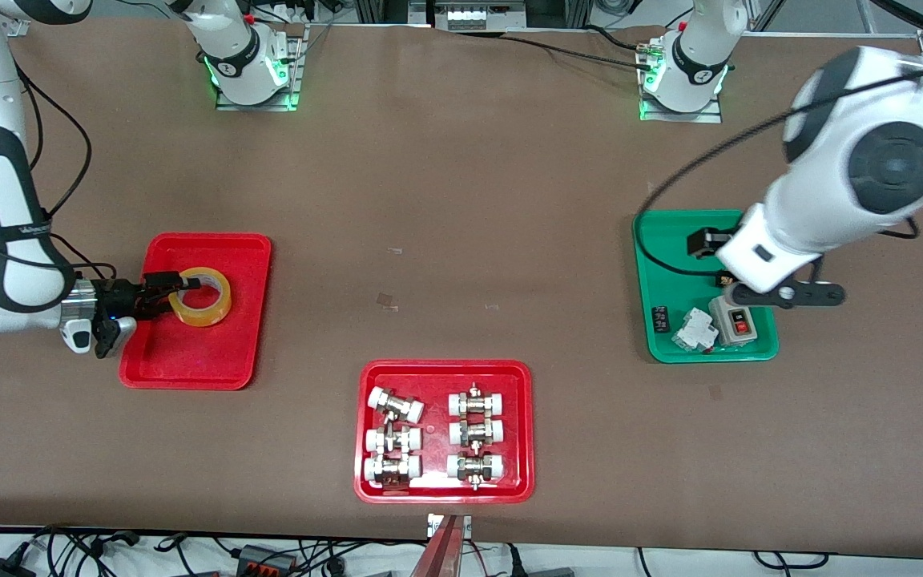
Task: Left arm passes tape to right arm into tray
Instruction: 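Open the right gripper and release the tape in the red tray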
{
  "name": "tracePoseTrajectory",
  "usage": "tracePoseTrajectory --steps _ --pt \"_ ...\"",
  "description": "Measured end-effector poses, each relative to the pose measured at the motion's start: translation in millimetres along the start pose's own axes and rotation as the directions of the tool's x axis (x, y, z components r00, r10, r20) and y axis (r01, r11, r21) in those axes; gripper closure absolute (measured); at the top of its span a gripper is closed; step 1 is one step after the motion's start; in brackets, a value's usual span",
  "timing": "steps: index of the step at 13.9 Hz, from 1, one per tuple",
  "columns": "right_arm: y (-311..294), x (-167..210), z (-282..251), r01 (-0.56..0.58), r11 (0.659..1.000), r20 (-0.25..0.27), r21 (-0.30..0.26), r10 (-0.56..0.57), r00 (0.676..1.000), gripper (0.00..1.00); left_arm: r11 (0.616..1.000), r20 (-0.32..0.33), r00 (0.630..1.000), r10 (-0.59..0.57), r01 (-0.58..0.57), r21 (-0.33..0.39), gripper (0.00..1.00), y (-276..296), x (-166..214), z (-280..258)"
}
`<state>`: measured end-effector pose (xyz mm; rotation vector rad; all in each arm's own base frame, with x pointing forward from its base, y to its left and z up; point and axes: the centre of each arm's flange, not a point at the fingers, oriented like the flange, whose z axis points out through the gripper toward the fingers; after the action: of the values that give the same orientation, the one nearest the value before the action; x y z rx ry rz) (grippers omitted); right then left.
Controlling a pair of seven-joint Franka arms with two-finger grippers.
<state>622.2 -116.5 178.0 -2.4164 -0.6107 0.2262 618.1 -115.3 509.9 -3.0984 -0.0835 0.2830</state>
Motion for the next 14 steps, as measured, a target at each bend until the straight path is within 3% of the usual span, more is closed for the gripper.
tracePoseTrajectory --steps 2,7,11,14 --pt "-16 17 -13 0.068 0.993 0.041 -0.100 -0.064 0.997 0.00 0.996 -0.050 0.997 -0.058 0.054 -0.074 0.00 -32 -1 9" --pt "-84 47 -80 0.173 0.929 0.107 -0.328 -0.145 0.984 0.00 0.999 -0.122 0.992 -0.021 0.017 -0.030 0.00 -4 -45 21" --pt "-164 57 -133 0.045 0.881 0.049 -0.471 -0.025 0.999 0.00 1.000 -0.062 0.998 0.021 -0.021 -0.007 0.00 -32 -32 -3" --pt "-246 51 -165 -0.094 0.842 -0.018 -0.531 0.100 0.995 0.00 0.999 -0.050 0.999 0.000 -0.001 -0.033 0.00 -48 -13 -11"
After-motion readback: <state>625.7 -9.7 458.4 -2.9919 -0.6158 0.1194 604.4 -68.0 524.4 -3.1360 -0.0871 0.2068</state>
